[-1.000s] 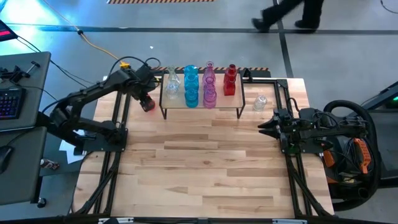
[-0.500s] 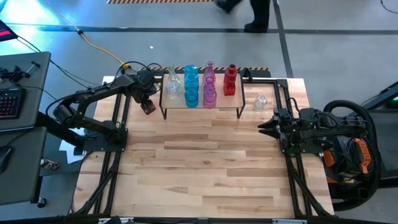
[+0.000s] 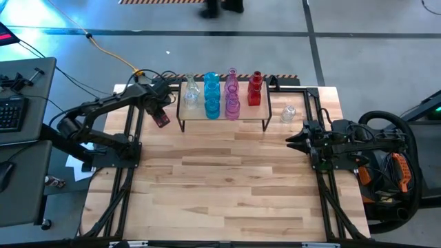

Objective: Sort vases onto shelf
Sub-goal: Put the red flower vase on the shelf aligned with the other red flower vases

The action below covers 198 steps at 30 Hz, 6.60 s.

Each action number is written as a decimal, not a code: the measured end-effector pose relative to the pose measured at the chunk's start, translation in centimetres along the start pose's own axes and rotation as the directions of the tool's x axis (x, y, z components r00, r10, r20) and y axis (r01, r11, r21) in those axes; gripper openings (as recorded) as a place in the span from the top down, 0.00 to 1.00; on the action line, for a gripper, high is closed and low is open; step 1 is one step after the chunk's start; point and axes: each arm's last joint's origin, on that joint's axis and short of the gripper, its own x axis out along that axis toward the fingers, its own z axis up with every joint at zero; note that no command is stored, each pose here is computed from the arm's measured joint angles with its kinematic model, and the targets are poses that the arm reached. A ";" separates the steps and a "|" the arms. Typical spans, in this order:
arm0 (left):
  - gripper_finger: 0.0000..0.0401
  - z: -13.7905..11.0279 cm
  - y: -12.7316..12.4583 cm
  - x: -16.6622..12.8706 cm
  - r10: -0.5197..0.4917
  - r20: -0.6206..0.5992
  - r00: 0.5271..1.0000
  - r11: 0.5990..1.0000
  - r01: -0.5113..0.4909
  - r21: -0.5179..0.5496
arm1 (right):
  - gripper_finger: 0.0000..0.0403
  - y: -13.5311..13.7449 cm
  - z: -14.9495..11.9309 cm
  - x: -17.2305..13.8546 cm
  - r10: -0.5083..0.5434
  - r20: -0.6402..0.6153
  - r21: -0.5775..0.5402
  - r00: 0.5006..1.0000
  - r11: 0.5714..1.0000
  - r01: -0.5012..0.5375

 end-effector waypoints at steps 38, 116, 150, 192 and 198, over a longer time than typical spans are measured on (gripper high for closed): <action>0.92 -7.5 -0.1 -10.5 -0.143 0.248 0.958 0.985 0.162 -0.059 | 0.74 0.0 0.0 0.0 -0.002 0.000 0.000 1.000 1.000 0.002; 0.92 4.8 -12.4 -23.1 -0.835 0.471 0.283 0.546 0.534 0.646 | 0.56 0.0 0.0 0.0 0.009 -0.005 0.160 1.000 0.987 -0.009; 0.91 8.2 -21.2 -18.3 -0.794 0.435 0.423 0.607 0.556 0.568 | 0.02 -1.0 -0.9 -0.1 -0.225 -0.034 0.421 0.974 0.881 0.218; 0.91 7.6 -21.3 -17.7 -0.789 0.377 0.484 0.610 0.553 0.567 | 0.02 1.9 3.8 10.4 0.097 0.277 0.675 0.956 0.689 -0.266; 0.91 7.3 -21.6 -17.8 -0.836 0.311 0.452 0.539 0.575 0.616 | 0.02 2.6 4.4 12.6 0.152 0.257 0.669 0.954 0.685 -0.290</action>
